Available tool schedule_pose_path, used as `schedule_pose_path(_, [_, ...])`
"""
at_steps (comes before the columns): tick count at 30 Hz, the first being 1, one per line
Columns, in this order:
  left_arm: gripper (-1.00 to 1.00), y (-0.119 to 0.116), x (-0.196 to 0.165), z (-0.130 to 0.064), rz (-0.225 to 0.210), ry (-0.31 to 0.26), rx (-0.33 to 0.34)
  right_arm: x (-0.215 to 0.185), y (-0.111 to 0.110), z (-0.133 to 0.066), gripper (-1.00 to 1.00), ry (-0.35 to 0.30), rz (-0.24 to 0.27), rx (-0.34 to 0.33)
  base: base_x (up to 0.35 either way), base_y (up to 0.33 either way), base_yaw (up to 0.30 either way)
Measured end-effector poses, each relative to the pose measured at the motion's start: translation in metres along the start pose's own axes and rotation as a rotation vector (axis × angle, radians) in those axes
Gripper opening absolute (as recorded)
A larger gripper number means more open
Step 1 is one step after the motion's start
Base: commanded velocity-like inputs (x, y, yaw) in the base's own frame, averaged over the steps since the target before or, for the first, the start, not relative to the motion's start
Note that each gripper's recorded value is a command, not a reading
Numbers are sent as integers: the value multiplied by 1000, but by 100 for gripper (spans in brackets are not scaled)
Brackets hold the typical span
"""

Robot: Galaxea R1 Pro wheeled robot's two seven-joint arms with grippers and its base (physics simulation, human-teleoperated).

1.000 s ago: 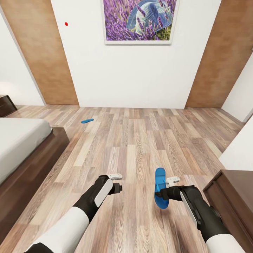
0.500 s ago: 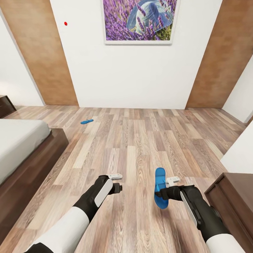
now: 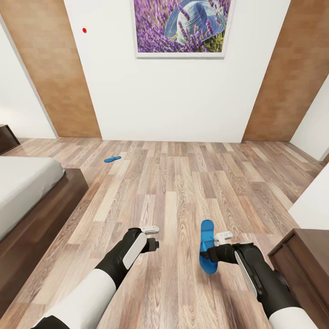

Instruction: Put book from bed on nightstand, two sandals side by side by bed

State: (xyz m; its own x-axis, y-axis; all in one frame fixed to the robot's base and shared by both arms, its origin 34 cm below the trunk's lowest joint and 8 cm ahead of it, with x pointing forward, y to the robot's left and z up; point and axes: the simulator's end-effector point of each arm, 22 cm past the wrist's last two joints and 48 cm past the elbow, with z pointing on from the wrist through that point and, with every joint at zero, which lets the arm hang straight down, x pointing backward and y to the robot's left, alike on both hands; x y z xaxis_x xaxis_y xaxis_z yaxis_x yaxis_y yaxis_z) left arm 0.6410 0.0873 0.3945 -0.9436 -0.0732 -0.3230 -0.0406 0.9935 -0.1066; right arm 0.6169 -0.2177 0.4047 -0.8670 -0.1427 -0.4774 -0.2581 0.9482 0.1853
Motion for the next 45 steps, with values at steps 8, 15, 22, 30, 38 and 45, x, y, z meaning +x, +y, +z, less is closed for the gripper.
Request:
schedule_pose_path(8, [100, 0, 0, 0, 0, 0, 0, 4, 5, 0, -100, 9, 0, -23, 77, 0, 0])
schedule_pose_path(15, [100, 0, 0, 0, 0, 0, 0, 6, 6, 1, -100, 12, 1, -26, 77, 0, 0])
schedule_pose_path(22, [100, 0, 0, 0, 0, 0, 0, 6, 6, 1, -100, 12, -1, -27, 77, 0, 0])
schedule_pose_path(30, [100, 0, 0, 0, 0, 0, -1, 6, 6, 1, -100, 13, -1, -27, 77, 0, 0])
schedule_pose_path(38, [100, 0, 0, 0, 0, 0, -1, 6, 6, 1, -100, 14, 0, -24, 77, 0, 0])
schedule_pose_path(45, [100, 0, 0, 0, 0, 0, 0, 6, 5, 1, -100, 15, -1, -21, 77, 0, 0])
